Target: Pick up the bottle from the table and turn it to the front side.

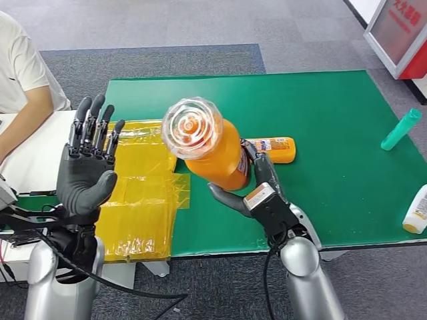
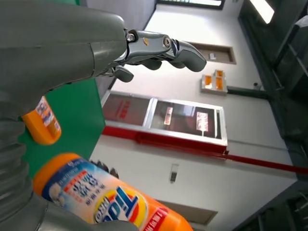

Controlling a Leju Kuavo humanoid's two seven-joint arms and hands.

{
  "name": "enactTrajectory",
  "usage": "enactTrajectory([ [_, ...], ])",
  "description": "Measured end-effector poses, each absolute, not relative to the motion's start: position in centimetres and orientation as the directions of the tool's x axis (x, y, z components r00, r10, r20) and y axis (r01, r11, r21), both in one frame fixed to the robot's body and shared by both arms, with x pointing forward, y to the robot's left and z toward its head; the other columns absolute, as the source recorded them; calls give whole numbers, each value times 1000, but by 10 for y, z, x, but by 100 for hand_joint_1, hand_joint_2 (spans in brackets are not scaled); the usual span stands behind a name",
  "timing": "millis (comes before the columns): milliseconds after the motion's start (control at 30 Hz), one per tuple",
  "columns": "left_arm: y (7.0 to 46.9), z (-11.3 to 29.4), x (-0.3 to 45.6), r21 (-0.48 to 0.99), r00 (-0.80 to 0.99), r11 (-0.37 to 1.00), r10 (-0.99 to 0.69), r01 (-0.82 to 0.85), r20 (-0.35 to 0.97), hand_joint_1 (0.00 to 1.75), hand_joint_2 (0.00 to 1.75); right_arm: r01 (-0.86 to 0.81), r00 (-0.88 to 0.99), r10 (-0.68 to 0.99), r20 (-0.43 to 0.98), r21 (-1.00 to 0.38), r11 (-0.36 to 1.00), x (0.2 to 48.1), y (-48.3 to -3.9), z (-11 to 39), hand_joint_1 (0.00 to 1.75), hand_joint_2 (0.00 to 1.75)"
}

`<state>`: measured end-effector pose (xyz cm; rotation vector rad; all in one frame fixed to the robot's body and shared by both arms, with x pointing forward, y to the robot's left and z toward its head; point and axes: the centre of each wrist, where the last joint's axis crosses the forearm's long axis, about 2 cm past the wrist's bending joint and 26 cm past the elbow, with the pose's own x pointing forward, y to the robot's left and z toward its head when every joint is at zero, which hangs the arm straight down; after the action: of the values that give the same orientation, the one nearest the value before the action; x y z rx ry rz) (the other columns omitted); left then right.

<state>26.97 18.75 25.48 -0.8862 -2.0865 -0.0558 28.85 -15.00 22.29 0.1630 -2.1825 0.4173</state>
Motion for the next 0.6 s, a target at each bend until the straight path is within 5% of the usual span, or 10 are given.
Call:
enactTrajectory([
  [300,143,252,270,-268,-239,613,618,743,749,0,175,-297,-599,63,799,-294,909,287,-126,209,175,175],
  [600,128,249,270,-216,-215,621,543,753,812,0,175,-277,-587,113,802,-330,902,288,-122,202,175,175],
])
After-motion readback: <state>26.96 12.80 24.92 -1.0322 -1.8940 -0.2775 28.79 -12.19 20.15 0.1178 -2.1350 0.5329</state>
